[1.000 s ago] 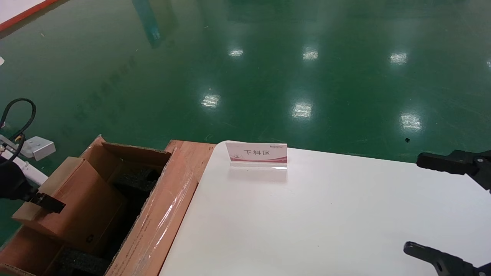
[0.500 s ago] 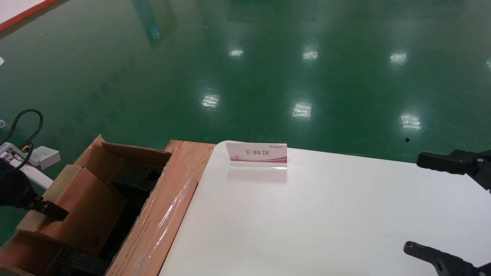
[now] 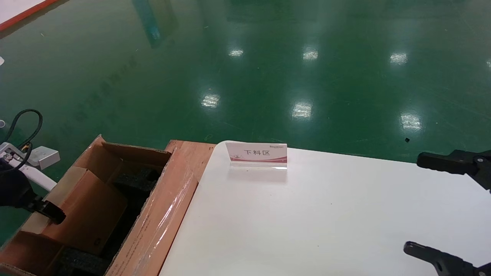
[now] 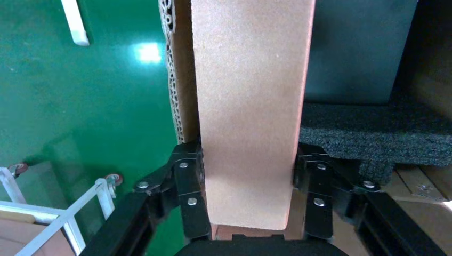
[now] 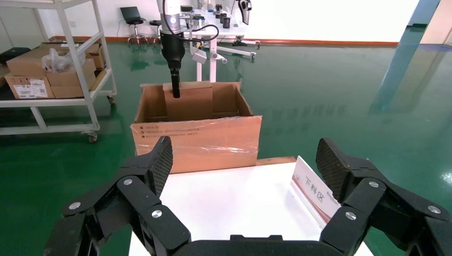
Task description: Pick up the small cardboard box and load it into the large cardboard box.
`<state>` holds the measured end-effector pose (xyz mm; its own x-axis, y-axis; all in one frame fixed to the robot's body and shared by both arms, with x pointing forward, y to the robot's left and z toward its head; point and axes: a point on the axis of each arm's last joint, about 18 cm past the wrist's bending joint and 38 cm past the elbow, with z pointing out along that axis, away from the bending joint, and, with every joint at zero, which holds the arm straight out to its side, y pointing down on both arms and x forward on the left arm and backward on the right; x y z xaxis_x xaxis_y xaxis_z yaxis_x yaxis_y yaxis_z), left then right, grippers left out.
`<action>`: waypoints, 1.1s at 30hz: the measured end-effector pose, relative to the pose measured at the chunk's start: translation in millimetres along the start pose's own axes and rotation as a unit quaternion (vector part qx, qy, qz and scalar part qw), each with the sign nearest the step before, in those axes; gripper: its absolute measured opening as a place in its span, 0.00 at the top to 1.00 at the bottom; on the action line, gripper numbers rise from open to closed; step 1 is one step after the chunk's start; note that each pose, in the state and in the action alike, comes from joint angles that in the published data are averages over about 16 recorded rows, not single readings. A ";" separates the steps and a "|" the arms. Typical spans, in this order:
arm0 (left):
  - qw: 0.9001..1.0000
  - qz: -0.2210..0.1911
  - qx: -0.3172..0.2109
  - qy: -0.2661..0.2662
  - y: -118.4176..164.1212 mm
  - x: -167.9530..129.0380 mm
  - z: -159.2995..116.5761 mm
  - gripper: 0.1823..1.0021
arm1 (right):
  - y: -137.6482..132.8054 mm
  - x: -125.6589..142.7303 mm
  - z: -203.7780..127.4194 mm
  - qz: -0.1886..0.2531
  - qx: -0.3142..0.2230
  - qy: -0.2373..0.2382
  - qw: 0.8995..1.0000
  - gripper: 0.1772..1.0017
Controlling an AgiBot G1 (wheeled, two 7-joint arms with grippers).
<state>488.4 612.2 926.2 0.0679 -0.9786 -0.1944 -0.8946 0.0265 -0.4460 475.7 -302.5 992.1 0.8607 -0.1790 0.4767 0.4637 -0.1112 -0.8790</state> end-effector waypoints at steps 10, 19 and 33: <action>1.000 0.015 0.008 0.001 -4.5 2.3 -4.9 0.43 | 0.0 0.0 0.0 0.000 0.000 0.000 1.000 0.00; 0.994 0.088 0.063 0.013 -23.3 17.0 -30.9 0.22 | 0.0 0.1 0.0 0.000 0.000 0.000 1.000 0.00; 0.958 0.213 0.184 0.057 -36.3 63.3 -78.4 0.03 | 0.1 0.1 -0.1 0.000 0.000 0.000 1.000 0.00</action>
<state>490.6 533.3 998.6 -0.3357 -0.8784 -0.3402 -0.6129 0.4779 -0.6292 475.8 -302.5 992.1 0.8607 -0.1791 0.4766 0.4636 -0.1112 -0.8791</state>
